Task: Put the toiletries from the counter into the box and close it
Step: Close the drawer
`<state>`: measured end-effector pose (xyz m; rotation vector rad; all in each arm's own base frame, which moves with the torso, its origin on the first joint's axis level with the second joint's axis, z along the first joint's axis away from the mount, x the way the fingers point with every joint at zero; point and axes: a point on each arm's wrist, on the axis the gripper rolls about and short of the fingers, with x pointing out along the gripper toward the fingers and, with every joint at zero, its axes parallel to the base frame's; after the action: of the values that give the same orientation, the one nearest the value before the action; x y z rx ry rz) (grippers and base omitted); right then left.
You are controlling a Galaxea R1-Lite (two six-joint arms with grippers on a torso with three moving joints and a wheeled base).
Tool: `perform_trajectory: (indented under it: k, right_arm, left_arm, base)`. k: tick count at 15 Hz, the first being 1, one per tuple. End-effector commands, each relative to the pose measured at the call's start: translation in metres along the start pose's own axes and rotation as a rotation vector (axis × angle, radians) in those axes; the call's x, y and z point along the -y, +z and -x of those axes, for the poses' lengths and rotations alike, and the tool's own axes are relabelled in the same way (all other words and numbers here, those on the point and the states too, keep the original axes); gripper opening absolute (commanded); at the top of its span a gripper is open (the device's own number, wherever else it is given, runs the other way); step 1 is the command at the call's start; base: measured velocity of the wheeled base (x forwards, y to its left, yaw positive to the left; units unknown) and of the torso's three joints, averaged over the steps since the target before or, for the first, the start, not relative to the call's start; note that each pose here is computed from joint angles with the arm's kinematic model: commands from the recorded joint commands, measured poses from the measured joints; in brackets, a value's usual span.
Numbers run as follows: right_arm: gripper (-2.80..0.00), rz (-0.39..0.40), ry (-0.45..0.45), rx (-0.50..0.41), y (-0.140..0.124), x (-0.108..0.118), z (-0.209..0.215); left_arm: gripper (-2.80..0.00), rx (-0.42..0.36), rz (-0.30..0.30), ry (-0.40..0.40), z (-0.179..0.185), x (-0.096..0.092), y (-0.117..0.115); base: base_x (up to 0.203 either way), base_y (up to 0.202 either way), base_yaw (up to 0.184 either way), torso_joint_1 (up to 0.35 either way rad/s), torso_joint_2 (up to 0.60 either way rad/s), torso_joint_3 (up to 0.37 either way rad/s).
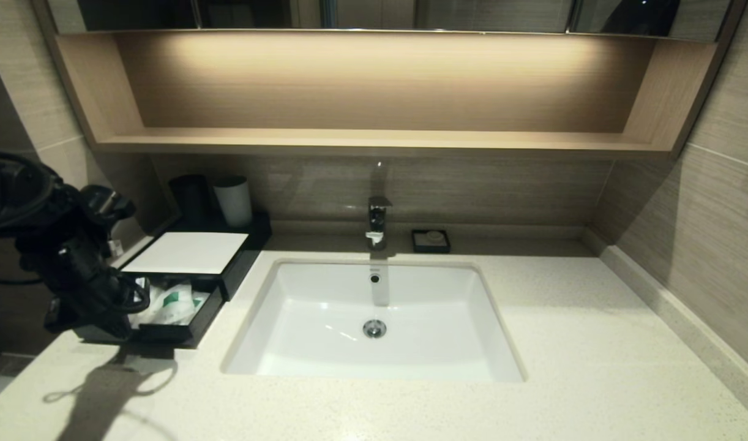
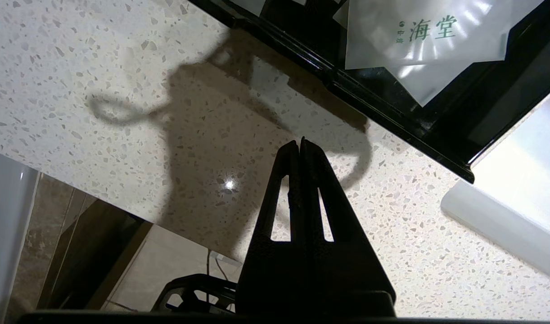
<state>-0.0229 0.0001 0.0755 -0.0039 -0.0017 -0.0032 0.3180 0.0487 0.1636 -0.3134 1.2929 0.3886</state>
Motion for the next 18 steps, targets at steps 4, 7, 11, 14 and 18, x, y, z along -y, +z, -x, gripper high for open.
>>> perform_trajectory:
  k: [4,7,11,14,18]
  right_arm:
    - [-2.8,0.001,0.0,-0.002,0.0,0.0,0.0]
    - [-2.8,0.001,0.001,-0.001,0.0,0.0,0.0]
    - [-2.8,0.001,0.0,-0.002,0.0,0.0,0.0]
    - [-2.8,0.001,0.0,-0.002,0.0,0.0,0.0]
    - [-2.8,0.001,0.0,-0.002,0.0,0.0,0.0]
  left_arm:
    - [-2.8,-0.033,-0.004,0.008,-0.009,0.002,0.0]
    - [-2.8,-0.039,-0.006,0.009,-0.015,0.004,0.002]
    - [-2.8,-0.038,-0.009,0.003,-0.025,0.008,0.006]
    - [-2.8,-0.046,-0.026,-0.026,-0.028,0.015,0.005]
    - [-2.8,-0.045,-0.026,-0.051,-0.03,0.017,0.008]
  base:
    - [0.0,0.0,0.0,0.0,0.0,0.0]
    - [0.0,0.0,0.0,0.0,0.0,0.0]
    - [0.0,0.0,0.0,0.0,0.0,0.0]
    - [0.0,0.0,0.0,0.0,0.0,0.0]
    - [0.0,0.0,0.0,0.0,0.0,0.0]
